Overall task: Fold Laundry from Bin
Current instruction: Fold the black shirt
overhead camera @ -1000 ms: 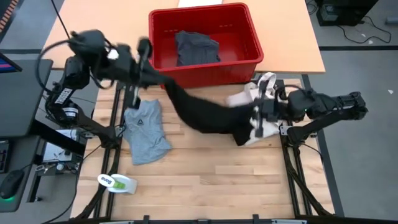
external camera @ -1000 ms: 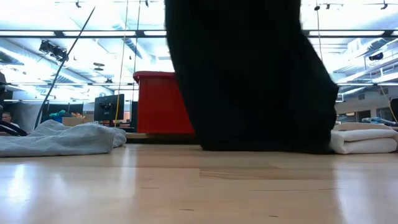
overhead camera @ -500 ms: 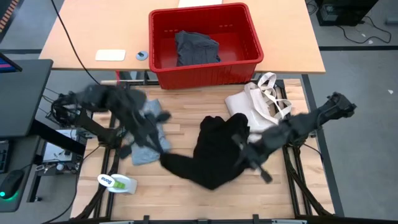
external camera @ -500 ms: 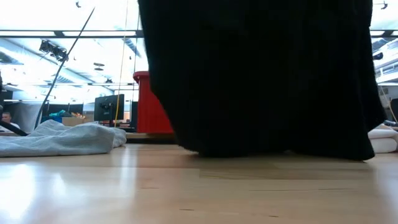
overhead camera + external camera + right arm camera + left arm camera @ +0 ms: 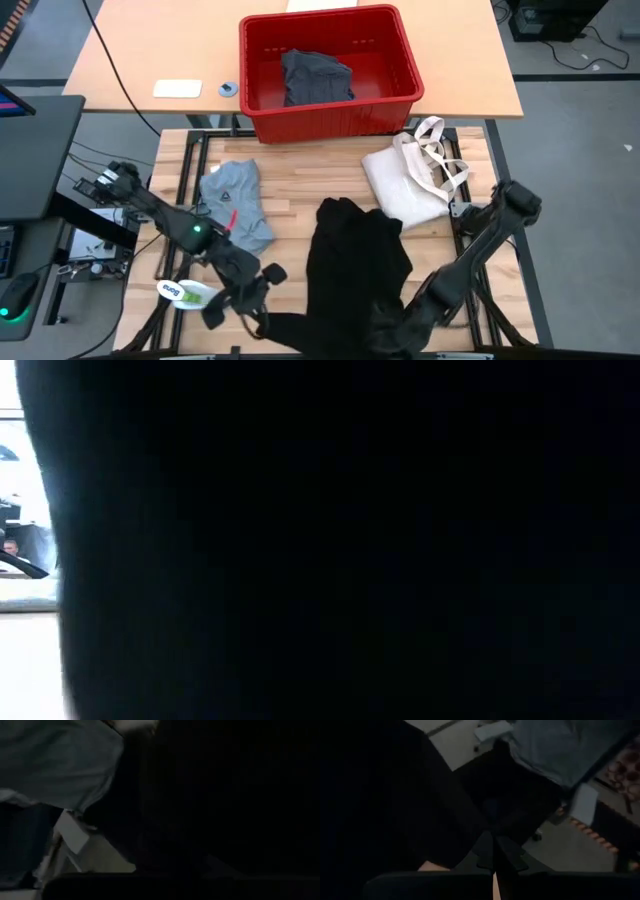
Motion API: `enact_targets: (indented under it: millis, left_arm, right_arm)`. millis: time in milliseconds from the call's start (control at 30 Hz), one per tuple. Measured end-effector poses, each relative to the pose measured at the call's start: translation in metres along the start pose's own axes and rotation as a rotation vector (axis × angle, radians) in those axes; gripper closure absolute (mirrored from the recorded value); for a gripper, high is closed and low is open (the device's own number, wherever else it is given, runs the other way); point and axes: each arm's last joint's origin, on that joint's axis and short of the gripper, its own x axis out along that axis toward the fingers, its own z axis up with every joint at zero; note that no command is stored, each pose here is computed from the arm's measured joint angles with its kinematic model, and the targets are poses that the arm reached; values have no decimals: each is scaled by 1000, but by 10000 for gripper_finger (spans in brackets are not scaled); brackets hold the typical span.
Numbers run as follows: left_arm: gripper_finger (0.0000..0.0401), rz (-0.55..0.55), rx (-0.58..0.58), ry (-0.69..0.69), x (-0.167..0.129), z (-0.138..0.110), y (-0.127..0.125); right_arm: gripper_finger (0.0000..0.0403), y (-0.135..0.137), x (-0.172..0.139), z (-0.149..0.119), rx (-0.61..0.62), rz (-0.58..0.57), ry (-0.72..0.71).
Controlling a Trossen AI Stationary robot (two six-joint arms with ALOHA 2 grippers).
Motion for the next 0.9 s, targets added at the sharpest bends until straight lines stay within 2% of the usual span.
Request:
enact_targets:
  millis: [200, 300, 400, 467, 600, 767, 833, 900]
  left_arm:
    - [397, -1, -89, -91, 31, -28, 7]
    - [397, -6, -58, -129, 38, -33, 6]
    - [397, 17, 25, -148, 40, -36, 8]
    - [397, 87, 62, -167, 39, -38, 15]
    - [397, 218, 54, -237, 37, -49, 38]
    - [387, 316, 21, -322, 37, -70, 68]
    - [368, 353, 23, -368, 37, -75, 80]
    - [336, 365, 6, -346, 40, -82, 86]
  right_arm:
    - [390, -6, 60, -31, 191, 16, 163]
    - [389, -7, 75, -43, 258, 28, 223]
    - [387, -11, 77, -47, 314, -33, 234]
    - [384, -14, 75, -48, 330, -107, 197]
    - [371, -17, 69, -51, 326, -250, 149]
    - [324, -26, 61, -66, 468, -374, 307]
    - [298, -30, 55, -69, 519, -427, 357]
    - [271, -34, 50, -69, 563, -465, 379]
